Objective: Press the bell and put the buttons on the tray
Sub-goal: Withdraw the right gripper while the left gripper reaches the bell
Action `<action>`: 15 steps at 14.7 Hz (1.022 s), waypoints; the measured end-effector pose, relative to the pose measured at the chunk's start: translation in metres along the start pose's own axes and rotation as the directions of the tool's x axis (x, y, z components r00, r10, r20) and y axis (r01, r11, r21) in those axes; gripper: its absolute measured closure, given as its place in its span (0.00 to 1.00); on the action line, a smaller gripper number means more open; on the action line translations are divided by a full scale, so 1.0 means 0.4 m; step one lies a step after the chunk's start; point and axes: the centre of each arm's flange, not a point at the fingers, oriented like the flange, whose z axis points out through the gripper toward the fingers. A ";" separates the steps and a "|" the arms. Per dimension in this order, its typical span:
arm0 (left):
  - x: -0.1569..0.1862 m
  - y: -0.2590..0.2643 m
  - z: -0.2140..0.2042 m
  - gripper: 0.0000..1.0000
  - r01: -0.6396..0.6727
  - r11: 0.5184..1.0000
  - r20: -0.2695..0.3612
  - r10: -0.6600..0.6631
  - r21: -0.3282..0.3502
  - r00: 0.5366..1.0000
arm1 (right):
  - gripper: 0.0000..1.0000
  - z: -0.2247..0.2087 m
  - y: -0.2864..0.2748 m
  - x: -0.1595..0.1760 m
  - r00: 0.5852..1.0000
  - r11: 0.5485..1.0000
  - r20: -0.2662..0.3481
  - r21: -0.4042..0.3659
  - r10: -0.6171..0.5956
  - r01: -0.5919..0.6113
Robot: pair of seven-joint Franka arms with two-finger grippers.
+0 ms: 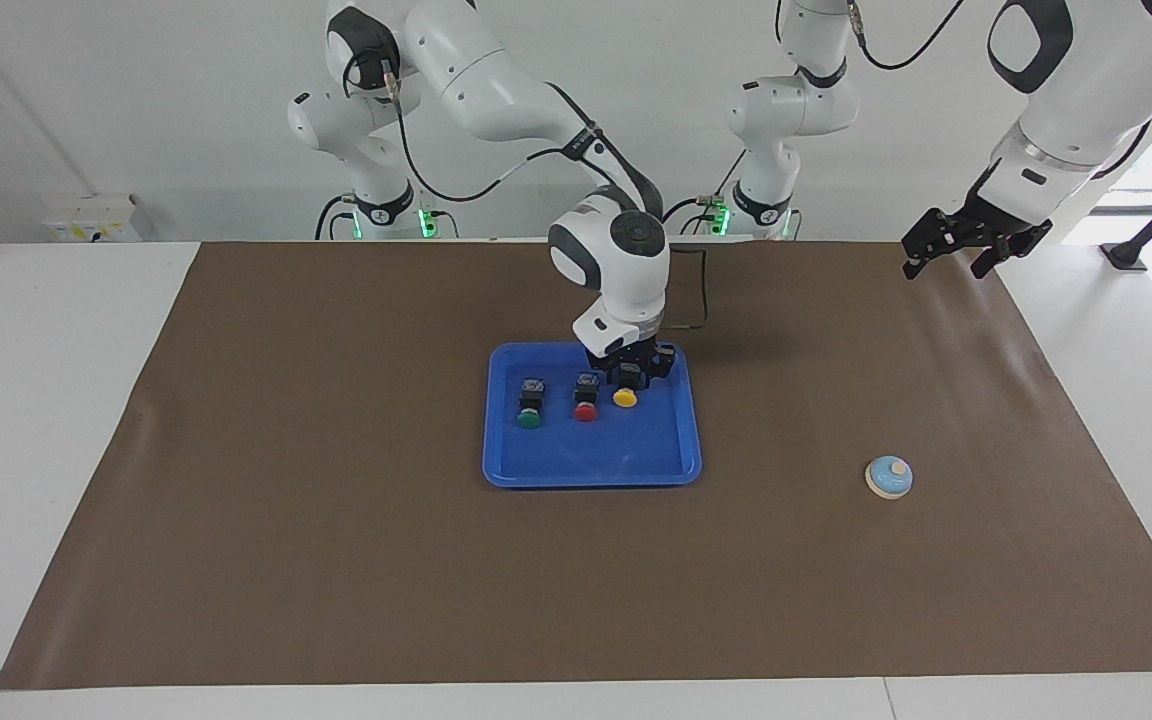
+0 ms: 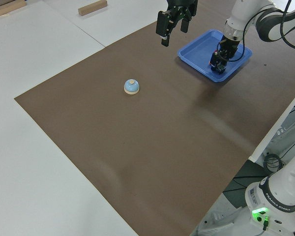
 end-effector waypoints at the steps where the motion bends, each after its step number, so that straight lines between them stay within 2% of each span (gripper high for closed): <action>1: 0.000 0.000 0.000 0.00 0.000 1.000 0.000 0.000 0.000 1.000 | 0.11 -0.035 0.016 0.032 1.000 1.000 -0.008 0.004 0.024 -0.024; 2: 0.000 0.000 0.000 0.00 0.000 1.000 0.000 0.000 0.000 1.000 | 0.01 -0.086 0.045 0.081 0.998 0.998 -0.016 0.008 0.058 -0.058; 5: 0.000 0.000 0.000 0.00 0.000 1.000 0.000 0.000 0.000 1.000 | 0.00 -0.267 0.192 0.231 0.986 0.986 -0.030 0.012 0.164 -0.164; 7: 0.001 -0.002 0.000 0.00 0.002 1.000 -0.002 -0.002 0.000 1.000 | 0.00 -0.380 0.308 0.289 0.989 0.989 -0.021 -0.011 0.144 -0.144; 8: 0.004 -0.001 0.000 0.07 0.001 1.000 -0.013 -0.001 0.001 1.000 | 0.00 -0.429 0.363 0.307 0.994 0.994 -0.010 -0.026 0.110 -0.111; 11: 0.034 0.000 0.022 0.42 0.000 1.000 -0.070 0.001 0.003 0.998 | 0.00 -0.556 0.534 0.349 0.999 0.998 0.021 -0.052 -0.031 0.032; 15: 0.143 -0.015 0.155 0.87 0.003 1.000 -0.087 -0.002 0.010 0.996 | 0.00 -0.675 0.760 0.393 0.986 0.985 0.053 -0.057 -0.159 0.162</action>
